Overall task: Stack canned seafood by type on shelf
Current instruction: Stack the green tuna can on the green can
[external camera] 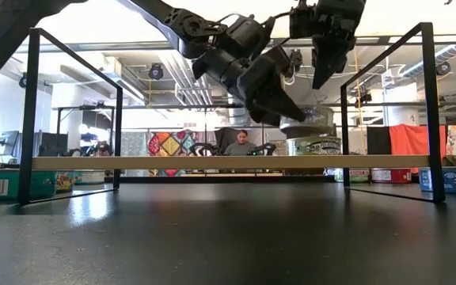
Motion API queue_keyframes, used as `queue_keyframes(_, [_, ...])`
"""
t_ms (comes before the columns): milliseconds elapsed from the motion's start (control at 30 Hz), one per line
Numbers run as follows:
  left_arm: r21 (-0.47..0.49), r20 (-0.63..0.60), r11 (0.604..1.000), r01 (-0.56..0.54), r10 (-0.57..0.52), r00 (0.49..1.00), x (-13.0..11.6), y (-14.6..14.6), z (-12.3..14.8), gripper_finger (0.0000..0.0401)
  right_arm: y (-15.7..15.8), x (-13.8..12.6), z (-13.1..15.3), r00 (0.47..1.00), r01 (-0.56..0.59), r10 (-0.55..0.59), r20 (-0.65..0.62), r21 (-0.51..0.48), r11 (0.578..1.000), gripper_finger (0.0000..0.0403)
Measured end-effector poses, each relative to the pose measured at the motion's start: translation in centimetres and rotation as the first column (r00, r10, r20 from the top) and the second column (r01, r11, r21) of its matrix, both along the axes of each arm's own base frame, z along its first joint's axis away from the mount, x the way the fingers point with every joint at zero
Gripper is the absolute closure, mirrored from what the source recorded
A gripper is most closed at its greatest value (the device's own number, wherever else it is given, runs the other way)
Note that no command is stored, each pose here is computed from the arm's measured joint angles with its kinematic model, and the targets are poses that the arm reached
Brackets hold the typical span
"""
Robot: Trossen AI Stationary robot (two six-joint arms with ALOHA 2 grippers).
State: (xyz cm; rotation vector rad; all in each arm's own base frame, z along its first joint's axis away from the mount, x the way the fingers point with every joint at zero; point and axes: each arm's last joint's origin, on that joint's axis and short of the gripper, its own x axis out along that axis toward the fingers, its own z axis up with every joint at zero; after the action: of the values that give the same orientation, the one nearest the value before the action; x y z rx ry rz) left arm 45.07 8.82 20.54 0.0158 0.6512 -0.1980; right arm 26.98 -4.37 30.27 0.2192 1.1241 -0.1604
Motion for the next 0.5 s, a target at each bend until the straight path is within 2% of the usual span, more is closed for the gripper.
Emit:
queue_keyframes(267, [-0.016, 0.004, 0.998, -0.054, 0.054, 0.999, -0.1, -0.5, 1.1, 0.0045, -0.1, -1.3, 1.5, 0.999, 0.003, 0.000, 0.050, -0.054, 0.999, 0.0390])
queue_keyframes(500, [-0.048, -0.002, 0.987, -0.151, 0.151, 0.989, 0.1, -0.8, 2.1, 0.0045, -0.1, -1.2, 1.3, 0.997, -0.063, 0.067, 0.042, -0.088, 0.994, 0.0390])
